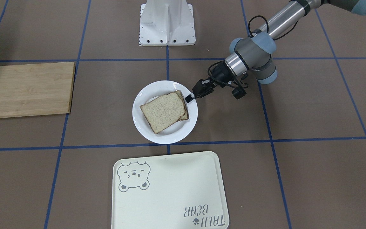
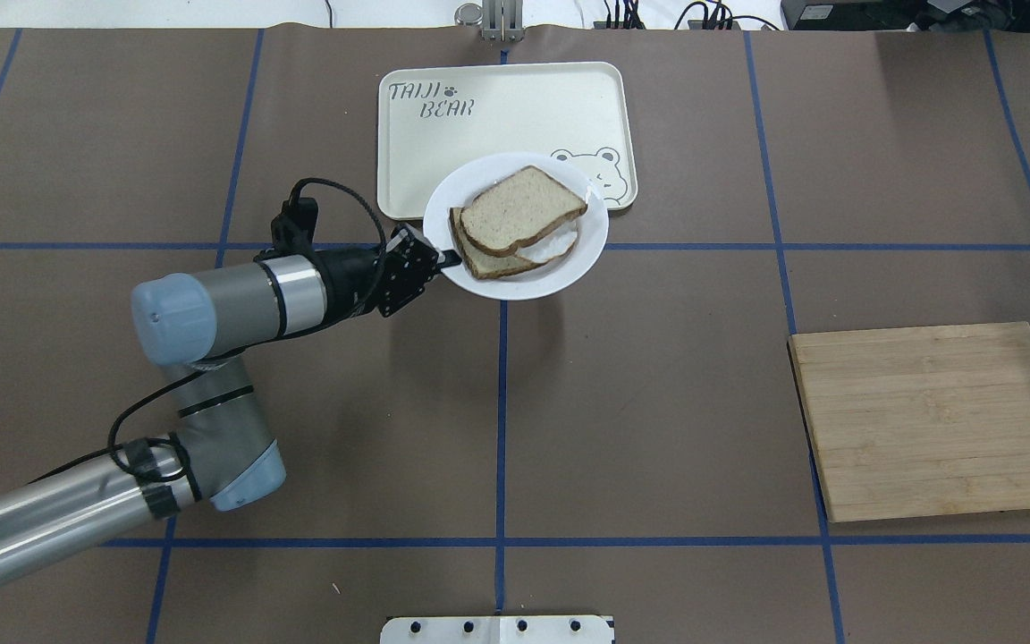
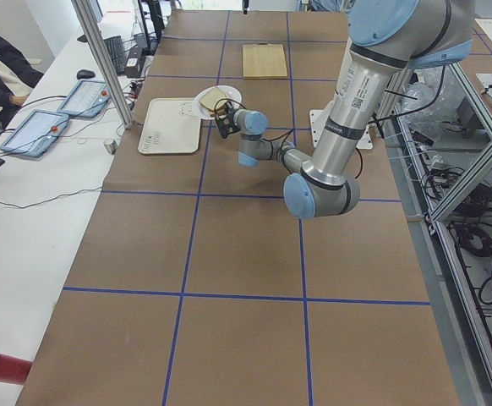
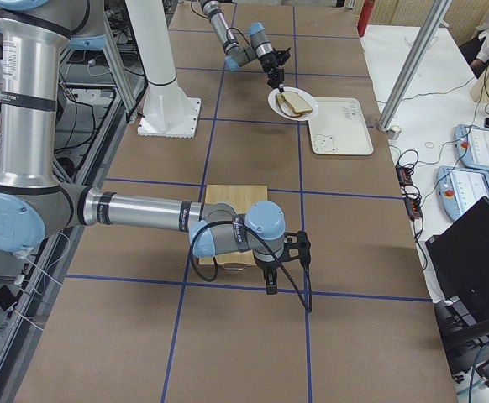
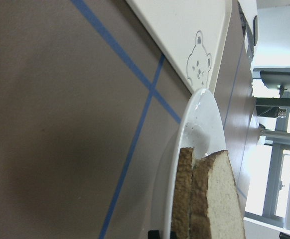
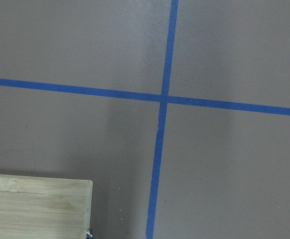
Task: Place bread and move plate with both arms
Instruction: 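Slide the white plate with the left gripper onto the bear tray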
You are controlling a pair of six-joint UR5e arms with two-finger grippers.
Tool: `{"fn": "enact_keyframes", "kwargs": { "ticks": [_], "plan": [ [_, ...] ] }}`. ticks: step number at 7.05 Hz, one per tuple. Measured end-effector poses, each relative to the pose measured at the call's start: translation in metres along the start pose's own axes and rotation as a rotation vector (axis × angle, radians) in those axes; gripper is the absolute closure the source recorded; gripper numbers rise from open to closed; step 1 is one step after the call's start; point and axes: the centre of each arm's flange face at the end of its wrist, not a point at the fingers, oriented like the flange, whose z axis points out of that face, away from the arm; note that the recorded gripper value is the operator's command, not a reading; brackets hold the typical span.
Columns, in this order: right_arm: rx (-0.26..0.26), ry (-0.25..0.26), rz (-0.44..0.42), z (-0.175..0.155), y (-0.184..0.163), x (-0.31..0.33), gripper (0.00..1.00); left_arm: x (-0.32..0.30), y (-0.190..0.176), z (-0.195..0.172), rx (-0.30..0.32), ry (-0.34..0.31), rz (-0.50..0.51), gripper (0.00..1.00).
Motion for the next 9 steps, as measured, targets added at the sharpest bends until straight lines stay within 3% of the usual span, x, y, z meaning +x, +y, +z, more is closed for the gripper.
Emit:
{"fn": "enact_keyframes", "kwargs": {
  "ticks": [2, 4, 5, 6, 7, 8, 9],
  "plan": [
    [0.0, -0.001, 0.0, 0.0, -0.001, 0.0, 0.0, 0.04, -0.041, 0.055, 0.188, -0.013, -0.064, 1.0],
    [0.0, -0.001, 0.001, 0.0, 0.0, 0.0, 0.0, 0.047, -0.091, 0.092, 0.338, -0.078, -0.066, 1.0],
    [-0.001, -0.001, 0.001, 0.0, 0.0, 0.0, 0.0, 0.053, -0.093, 0.114, 0.399, -0.112, -0.056, 1.0],
    [-0.001, -0.001, 0.001, 0.0, 0.0, 0.0, 0.0, 0.052, -0.082, 0.129, 0.411, -0.14, -0.035, 0.8],
    [-0.001, -0.001, 0.001, 0.0, 0.0, 0.0, 0.0, 0.045, -0.066, 0.139, 0.399, -0.166, 0.011, 0.35],
    [0.0, 0.0, 0.001, 0.0, 0.0, 0.0, 0.0, 0.039, -0.054, 0.143, 0.382, -0.185, 0.064, 0.03],
    [0.001, -0.001, 0.0, 0.0, 0.0, 0.0, 0.0, 0.039, -0.046, 0.143, 0.369, -0.186, 0.093, 0.02]
  ]
}}
